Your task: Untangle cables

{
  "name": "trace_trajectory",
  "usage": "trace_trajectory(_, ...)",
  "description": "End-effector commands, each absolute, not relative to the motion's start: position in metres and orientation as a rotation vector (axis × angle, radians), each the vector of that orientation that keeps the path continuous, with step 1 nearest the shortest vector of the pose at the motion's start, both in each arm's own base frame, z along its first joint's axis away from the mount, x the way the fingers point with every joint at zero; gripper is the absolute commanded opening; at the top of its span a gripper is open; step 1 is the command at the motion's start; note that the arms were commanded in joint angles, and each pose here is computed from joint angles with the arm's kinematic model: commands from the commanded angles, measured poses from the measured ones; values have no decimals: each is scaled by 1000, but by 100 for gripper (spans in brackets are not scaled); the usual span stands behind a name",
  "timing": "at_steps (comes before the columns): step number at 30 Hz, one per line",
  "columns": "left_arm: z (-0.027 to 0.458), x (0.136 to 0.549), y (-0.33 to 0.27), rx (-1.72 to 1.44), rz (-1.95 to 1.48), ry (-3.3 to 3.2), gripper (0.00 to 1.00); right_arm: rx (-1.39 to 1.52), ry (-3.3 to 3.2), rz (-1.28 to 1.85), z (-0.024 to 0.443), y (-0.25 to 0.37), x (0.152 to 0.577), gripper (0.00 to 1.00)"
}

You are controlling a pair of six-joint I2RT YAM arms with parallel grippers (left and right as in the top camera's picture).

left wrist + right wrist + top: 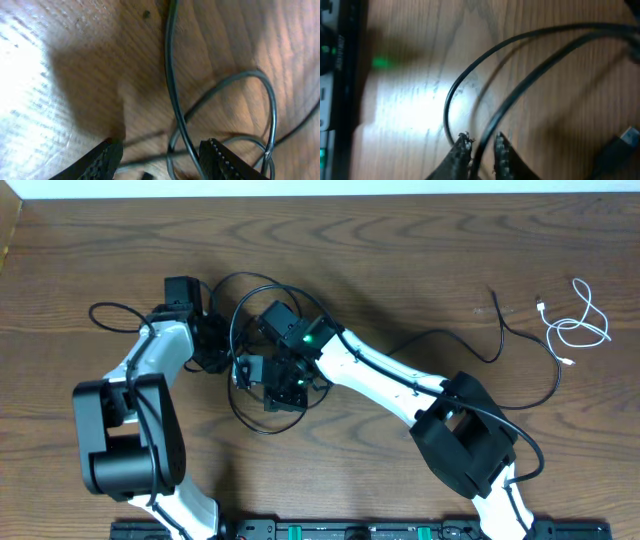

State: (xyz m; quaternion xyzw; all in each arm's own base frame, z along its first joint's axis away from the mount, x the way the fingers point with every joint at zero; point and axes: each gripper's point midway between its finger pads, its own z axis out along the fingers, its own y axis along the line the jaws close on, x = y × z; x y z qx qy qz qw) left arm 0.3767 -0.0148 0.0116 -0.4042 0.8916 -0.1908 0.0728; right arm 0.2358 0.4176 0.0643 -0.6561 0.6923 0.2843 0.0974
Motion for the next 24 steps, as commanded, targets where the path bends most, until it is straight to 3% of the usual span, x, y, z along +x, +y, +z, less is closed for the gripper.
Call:
trace_trajectory(1,4,378,-15,-1215,-574,2691,56,-1982,2026,851,50,418,226,24)
trace_trajectory(7,2,378,-9,-1220,-530,2687,56,-2017,1978,848,33,424,210,34)
trace_trajectory(15,2,378,-9,-1220,-525,2687,56,-2052,1929,659,14,432,206,80)
trace_trajectory(18,2,377,-9,-1220,-525,2687,56,-2063,1920,650,11,434,199,85)
trace_trajectory(24,2,377,-9,-1220,-524,2687,56,-2086,1914,607,2,436,194,82)
